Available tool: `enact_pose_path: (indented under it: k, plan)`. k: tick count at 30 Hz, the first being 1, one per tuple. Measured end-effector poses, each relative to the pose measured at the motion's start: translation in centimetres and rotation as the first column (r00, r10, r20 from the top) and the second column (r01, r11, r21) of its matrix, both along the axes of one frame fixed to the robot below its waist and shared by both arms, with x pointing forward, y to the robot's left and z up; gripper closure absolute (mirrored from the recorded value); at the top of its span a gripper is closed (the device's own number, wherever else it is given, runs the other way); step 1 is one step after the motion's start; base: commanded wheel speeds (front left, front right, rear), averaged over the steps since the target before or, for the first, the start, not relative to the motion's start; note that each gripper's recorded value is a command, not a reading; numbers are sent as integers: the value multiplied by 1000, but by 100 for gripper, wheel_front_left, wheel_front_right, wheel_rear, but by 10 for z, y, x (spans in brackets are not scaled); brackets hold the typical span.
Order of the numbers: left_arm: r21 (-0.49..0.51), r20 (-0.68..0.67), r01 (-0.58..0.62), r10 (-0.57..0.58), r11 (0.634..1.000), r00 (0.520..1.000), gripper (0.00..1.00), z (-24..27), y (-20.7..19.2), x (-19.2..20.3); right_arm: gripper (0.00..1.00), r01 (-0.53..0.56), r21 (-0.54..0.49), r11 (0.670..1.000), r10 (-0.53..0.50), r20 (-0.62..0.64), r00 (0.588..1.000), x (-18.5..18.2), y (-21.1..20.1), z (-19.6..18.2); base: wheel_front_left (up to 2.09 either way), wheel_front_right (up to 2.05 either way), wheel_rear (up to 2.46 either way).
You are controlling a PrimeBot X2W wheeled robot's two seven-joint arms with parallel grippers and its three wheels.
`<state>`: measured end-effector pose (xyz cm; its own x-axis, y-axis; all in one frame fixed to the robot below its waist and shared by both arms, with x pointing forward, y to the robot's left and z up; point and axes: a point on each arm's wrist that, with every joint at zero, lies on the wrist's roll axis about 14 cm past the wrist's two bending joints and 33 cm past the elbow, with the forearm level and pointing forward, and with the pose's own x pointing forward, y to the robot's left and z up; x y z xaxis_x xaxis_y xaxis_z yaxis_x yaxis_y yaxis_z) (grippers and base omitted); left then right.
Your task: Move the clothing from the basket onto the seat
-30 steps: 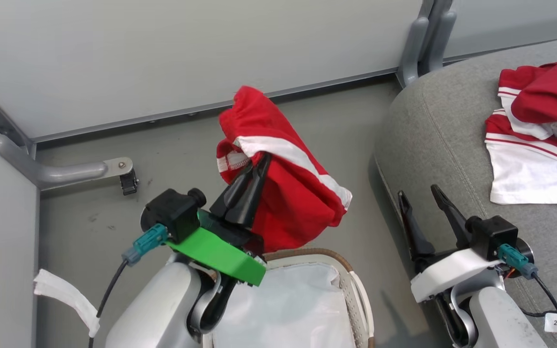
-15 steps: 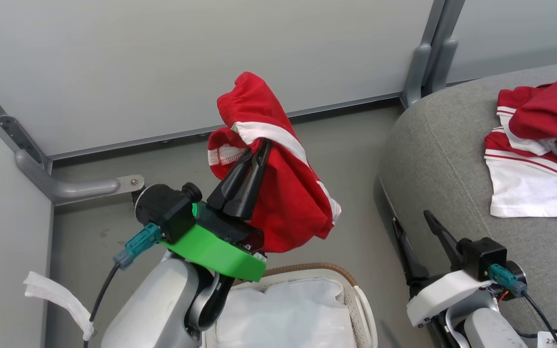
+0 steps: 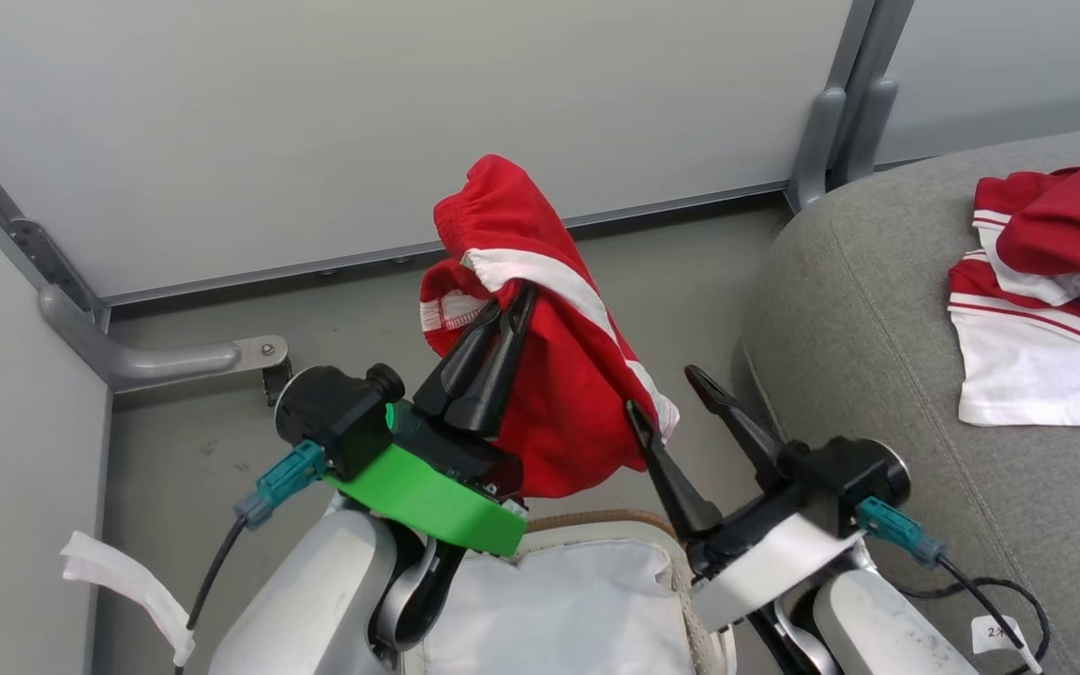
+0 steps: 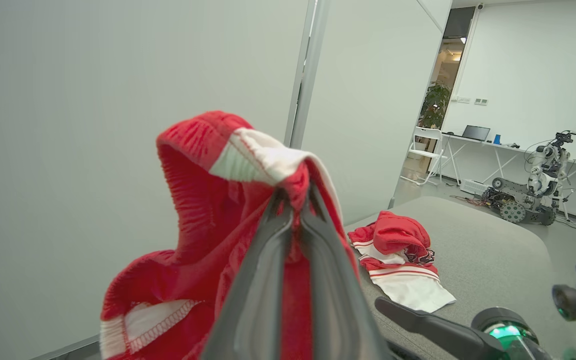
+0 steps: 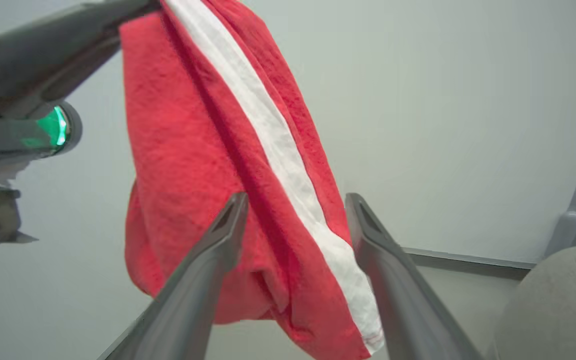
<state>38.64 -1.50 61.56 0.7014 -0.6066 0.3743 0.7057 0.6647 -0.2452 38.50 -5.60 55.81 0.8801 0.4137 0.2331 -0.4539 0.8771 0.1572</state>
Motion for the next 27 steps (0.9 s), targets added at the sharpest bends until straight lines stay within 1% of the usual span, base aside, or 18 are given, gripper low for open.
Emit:
enact_pose_path:
  k: [4, 9, 15, 20, 21, 22, 23, 24, 26, 27]
  plan:
    - [5, -10, 8, -8, 1000, 1000, 100, -4, -3, -1, 0, -84, 3, 996, 84, 73, 994, -3, 23, 24, 0, 0, 0]
    - [7, -18, 11, -11, 1000, 1000, 100, -7, -4, -2, 0, -151, -35, 988, 154, 116, 981, -2, 42, 35, 0, 0, 0]
    - [9, -24, 24, -24, 1000, 999, 100, -9, -8, -6, 0, -182, -97, 979, 192, 107, 976, 5, 58, 28, 0, 0, 0]
    - [6, -25, 40, -40, 999, 999, 100, -8, -12, -11, 0, -201, -127, 971, 210, 63, 976, 10, 67, 12, 0, 0, 0]
    - [3, -27, 41, -41, 999, 999, 100, -8, -12, -11, 15, -204, -130, 970, 213, 55, 976, 11, 69, 10, 0, 0, 0]
    - [3, -27, 44, -44, 999, 999, 100, -8, -13, -12, 34, -207, -132, 969, 215, 49, 975, 12, 71, 8, 0, 0, 0]
    - [2, -28, 48, -48, 999, 998, 100, -8, -13, -13, 60, -210, -134, 969, 217, 42, 975, 13, 72, 6, 0, 0, 0]
    - [1, -29, 52, -52, 999, 998, 100, -8, -14, -14, 65, -212, -135, 968, 219, 36, 975, 14, 73, 4, 0, 0, 0]
    - [0, -31, 57, -57, 998, 998, 100, -8, -15, -15, 79, -214, -137, 967, 220, 29, 975, 16, 74, 2, 0, 0, 0]
    - [-1, -34, 57, -57, 998, 998, 100, -9, -15, -16, 90, -215, -138, 967, 221, 29, 975, 17, 75, 2, 0, 0, 0]
